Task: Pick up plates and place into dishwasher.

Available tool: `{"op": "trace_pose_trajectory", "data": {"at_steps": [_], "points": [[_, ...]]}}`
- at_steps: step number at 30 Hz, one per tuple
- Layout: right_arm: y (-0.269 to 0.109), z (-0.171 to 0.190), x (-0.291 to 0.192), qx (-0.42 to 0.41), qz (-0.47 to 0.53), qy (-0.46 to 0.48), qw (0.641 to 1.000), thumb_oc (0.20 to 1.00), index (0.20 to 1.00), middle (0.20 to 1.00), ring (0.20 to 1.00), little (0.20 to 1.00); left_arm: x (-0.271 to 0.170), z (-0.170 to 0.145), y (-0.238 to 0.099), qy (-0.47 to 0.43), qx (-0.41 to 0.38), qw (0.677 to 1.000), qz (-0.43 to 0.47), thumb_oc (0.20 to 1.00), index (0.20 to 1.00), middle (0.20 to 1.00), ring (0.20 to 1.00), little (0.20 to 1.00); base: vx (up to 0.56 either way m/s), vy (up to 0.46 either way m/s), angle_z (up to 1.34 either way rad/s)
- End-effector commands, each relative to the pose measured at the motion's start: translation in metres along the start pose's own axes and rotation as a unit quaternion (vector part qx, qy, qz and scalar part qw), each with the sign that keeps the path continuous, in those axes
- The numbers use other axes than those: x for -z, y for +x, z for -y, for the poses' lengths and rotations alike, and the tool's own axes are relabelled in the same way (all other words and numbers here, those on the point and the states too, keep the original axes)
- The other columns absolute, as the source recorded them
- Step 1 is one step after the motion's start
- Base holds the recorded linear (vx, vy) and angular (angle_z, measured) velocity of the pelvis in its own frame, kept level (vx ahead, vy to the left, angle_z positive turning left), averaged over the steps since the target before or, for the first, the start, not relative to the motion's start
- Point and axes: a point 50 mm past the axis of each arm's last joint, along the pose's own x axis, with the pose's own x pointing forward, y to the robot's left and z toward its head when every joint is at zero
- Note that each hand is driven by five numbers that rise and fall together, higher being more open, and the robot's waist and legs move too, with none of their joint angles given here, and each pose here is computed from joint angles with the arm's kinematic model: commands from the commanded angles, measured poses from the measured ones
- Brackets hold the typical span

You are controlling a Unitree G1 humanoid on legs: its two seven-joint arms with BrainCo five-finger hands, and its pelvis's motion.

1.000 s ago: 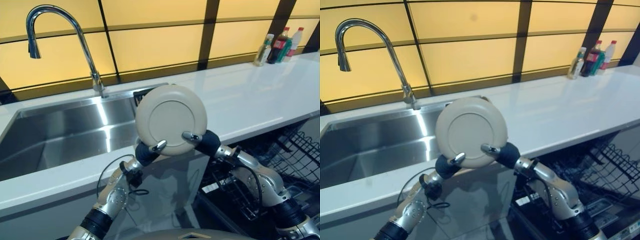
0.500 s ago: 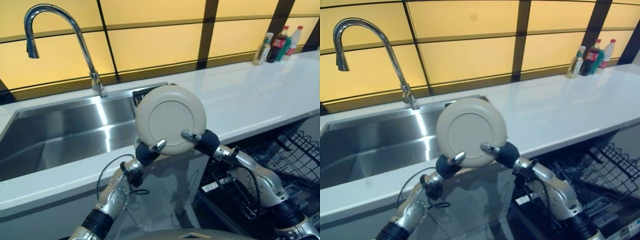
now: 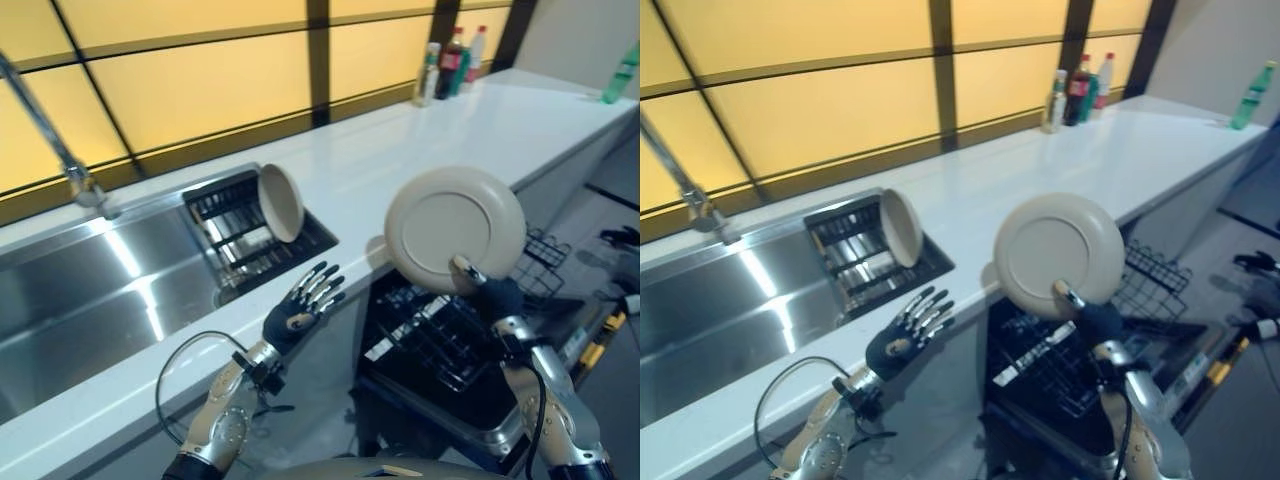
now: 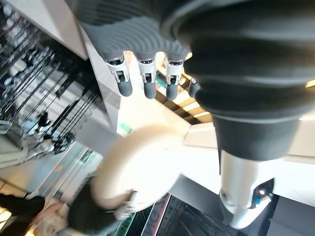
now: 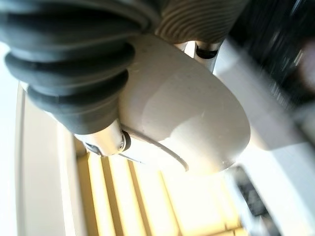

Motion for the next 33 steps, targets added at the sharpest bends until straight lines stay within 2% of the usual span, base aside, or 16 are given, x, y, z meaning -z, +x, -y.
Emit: {"op": "trace_pose_trajectory", "data": {"at_steps": [1, 8, 13, 17, 23, 33], "points": [[0.016, -0.013, -0.032, -0.023, 0.103, 0.007, 0.994, 0.200, 0.200, 0.200, 0.200, 0.200, -0.013, -0.005, 0.001, 0.035, -0.003, 0.999, 0.016, 1.000, 1.000, 1.000, 1.000, 1.000, 0.04, -0.081, -0.22], [0.023, -0.016, -0.038, -0.047, 0.101, -0.003, 0.994, 0.200, 0.200, 0.200, 0.200, 0.200, -0.008, -0.004, 0.002, 0.025, -0.006, 1.000, 0.007, 1.000, 1.000, 1.000, 1.000, 1.000, 0.03, -0.070, -0.13], [0.041, -0.027, -0.037, -0.084, 0.085, -0.023, 0.993, 0.200, 0.200, 0.200, 0.200, 0.200, -0.010, -0.011, -0.003, 0.027, -0.026, 0.999, -0.004, 1.000, 1.000, 1.000, 1.000, 1.000, 0.00, 0.090, -1.07], [0.054, -0.024, -0.037, -0.069, 0.082, -0.051, 0.993, 0.200, 0.200, 0.200, 0.200, 0.200, 0.001, -0.017, -0.001, 0.031, -0.024, 0.998, -0.047, 1.000, 1.000, 1.000, 1.000, 1.000, -0.05, 0.134, -0.51], [0.056, -0.025, -0.029, -0.076, 0.078, -0.032, 0.994, 0.200, 0.200, 0.200, 0.200, 0.200, 0.004, -0.023, -0.013, 0.041, -0.019, 0.997, -0.066, 1.000, 1.000, 1.000, 1.000, 1.000, -0.09, 0.066, -0.13], [0.051, -0.010, -0.024, -0.032, 0.069, -0.065, 0.995, 0.200, 0.200, 0.200, 0.200, 0.200, 0.014, -0.031, -0.030, 0.069, -0.035, 0.989, -0.124, 1.000, 1.000, 1.000, 1.000, 1.000, 0.03, -0.116, 0.03]]}}
